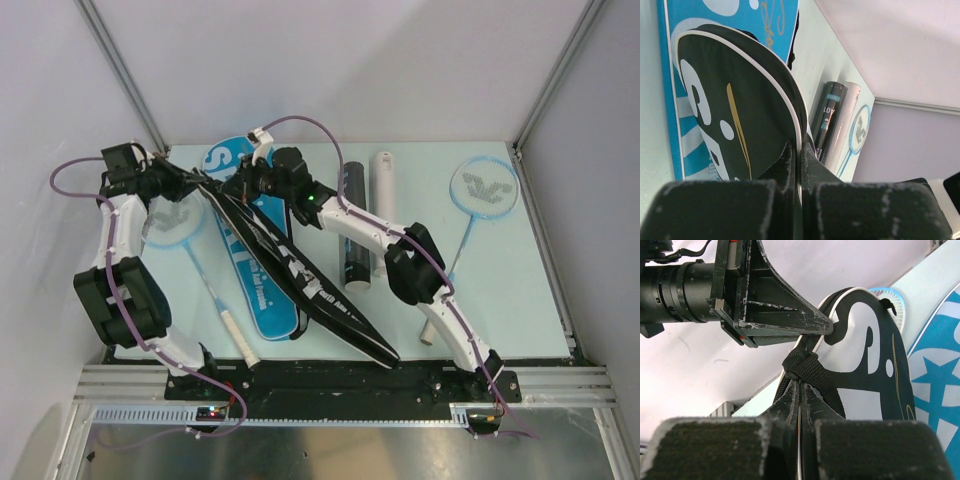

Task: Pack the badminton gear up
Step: Zip the racket bag at the center of the board.

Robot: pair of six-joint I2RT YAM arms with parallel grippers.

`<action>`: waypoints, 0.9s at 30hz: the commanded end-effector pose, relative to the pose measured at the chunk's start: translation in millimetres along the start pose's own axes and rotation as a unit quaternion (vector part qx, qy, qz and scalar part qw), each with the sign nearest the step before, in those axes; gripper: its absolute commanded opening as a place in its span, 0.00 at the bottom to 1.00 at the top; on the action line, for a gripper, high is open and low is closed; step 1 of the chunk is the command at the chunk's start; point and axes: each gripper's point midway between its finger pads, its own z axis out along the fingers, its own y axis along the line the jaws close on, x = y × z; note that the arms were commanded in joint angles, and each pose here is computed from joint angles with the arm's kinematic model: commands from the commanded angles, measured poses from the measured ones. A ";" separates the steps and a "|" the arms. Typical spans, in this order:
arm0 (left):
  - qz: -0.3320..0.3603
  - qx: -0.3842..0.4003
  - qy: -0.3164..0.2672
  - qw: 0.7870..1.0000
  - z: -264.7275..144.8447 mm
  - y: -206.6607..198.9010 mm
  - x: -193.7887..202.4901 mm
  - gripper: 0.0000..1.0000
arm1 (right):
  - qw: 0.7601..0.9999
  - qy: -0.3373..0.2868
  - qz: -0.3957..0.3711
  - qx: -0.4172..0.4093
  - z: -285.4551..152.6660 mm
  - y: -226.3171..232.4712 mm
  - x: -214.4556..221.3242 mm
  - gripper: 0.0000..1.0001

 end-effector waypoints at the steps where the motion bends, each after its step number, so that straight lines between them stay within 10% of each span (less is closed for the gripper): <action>1: -0.012 -0.015 0.039 0.999 0.0 11.0 22.7 0.00 | 0.998 -0.012 -0.009 -0.061 -22.3 52.8 -35.7 0.00; 7: -0.012 -0.016 0.037 0.999 -0.3 11.3 21.9 0.00 | 0.998 -0.010 0.004 -0.063 -24.6 49.1 -28.5 0.01; 12: -0.012 -0.016 0.038 0.999 -0.2 11.7 22.3 0.00 | 0.998 -0.021 0.007 -0.063 -23.3 52.8 -39.8 0.27; 15: -0.012 -0.015 0.038 0.999 -0.5 11.3 22.5 0.00 | 0.998 -0.019 0.005 -0.057 -20.5 51.0 -40.7 0.05; 19: -0.014 -0.014 0.040 0.999 -0.2 11.4 23.2 0.00 | 0.999 -0.014 -0.003 -0.045 -15.5 51.7 -33.1 0.00; 27: -0.016 -0.014 0.041 0.999 -0.2 12.1 23.8 0.00 | 0.999 -0.033 0.022 -0.028 -3.4 48.5 -36.5 0.34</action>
